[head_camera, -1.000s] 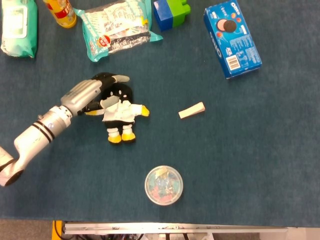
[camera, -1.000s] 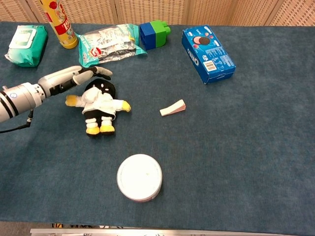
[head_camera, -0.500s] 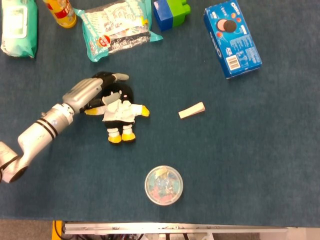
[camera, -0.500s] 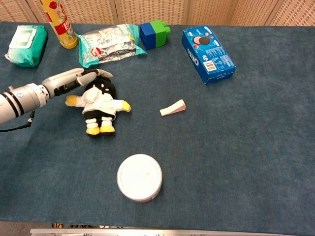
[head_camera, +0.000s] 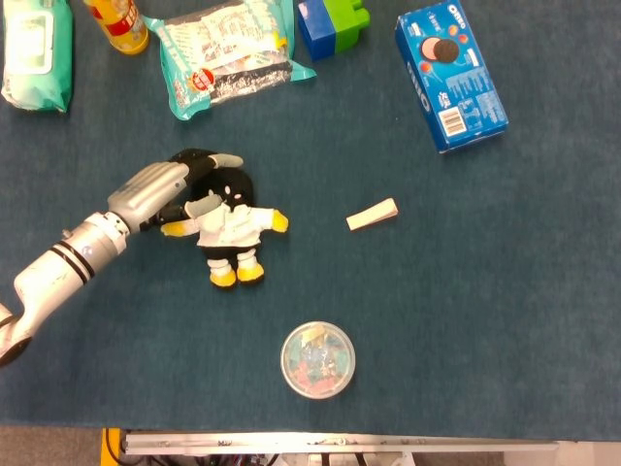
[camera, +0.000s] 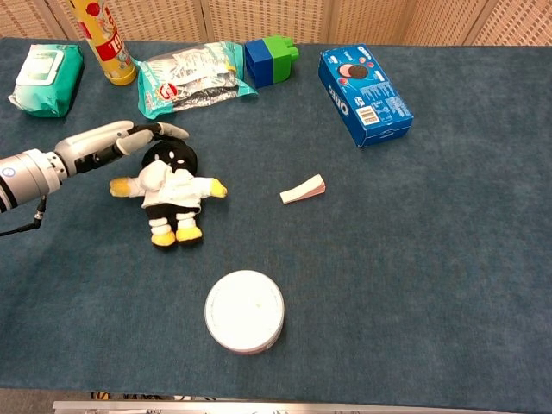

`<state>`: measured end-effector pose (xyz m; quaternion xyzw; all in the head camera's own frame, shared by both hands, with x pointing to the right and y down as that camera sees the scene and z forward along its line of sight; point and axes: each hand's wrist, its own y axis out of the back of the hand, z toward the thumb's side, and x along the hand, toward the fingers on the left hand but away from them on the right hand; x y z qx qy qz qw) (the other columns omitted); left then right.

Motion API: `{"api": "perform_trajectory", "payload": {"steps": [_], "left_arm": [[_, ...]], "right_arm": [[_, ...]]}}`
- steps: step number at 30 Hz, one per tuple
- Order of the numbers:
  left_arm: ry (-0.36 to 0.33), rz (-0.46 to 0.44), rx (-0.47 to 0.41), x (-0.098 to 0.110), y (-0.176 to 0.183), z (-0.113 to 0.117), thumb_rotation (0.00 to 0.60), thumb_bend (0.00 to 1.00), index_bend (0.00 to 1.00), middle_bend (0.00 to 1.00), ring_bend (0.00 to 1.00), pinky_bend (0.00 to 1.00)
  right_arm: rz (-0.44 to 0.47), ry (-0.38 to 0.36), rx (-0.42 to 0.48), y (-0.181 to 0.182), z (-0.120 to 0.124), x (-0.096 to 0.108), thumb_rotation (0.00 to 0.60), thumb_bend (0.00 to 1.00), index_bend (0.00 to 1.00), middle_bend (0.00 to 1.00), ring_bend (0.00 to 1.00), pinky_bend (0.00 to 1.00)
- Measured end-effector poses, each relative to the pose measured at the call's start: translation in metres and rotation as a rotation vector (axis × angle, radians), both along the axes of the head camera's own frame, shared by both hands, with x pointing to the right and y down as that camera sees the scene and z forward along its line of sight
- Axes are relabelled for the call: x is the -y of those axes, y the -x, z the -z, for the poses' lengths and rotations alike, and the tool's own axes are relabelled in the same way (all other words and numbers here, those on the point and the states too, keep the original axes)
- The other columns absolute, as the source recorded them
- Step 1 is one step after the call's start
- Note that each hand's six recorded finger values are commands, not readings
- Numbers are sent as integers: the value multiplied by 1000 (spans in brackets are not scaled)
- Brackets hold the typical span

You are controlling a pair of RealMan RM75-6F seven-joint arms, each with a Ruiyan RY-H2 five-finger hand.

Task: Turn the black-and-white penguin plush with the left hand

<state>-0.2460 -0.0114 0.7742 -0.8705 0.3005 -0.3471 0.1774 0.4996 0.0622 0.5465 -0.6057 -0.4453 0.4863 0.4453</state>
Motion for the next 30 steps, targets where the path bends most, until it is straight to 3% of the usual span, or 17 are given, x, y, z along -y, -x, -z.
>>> {"api": "perform_trajectory", "payload": {"steps": [13, 21, 30], "left_arm": [[25, 56, 28, 4, 13, -11, 5, 48, 128, 180, 94, 44], [33, 6, 7, -9, 4, -8, 6, 48, 128, 181, 94, 44], [27, -20, -15, -9, -8, 2, 6, 48, 128, 181, 94, 44]], "right_arm": [[-4, 0, -2, -1, 0, -1, 600, 0, 0, 0, 0, 0], [-5, 0, 1, -1, -1, -1, 600, 0, 0, 0, 0, 0], [-6, -5, 2, -1, 1, -1, 600, 0, 0, 0, 0, 0]]}}
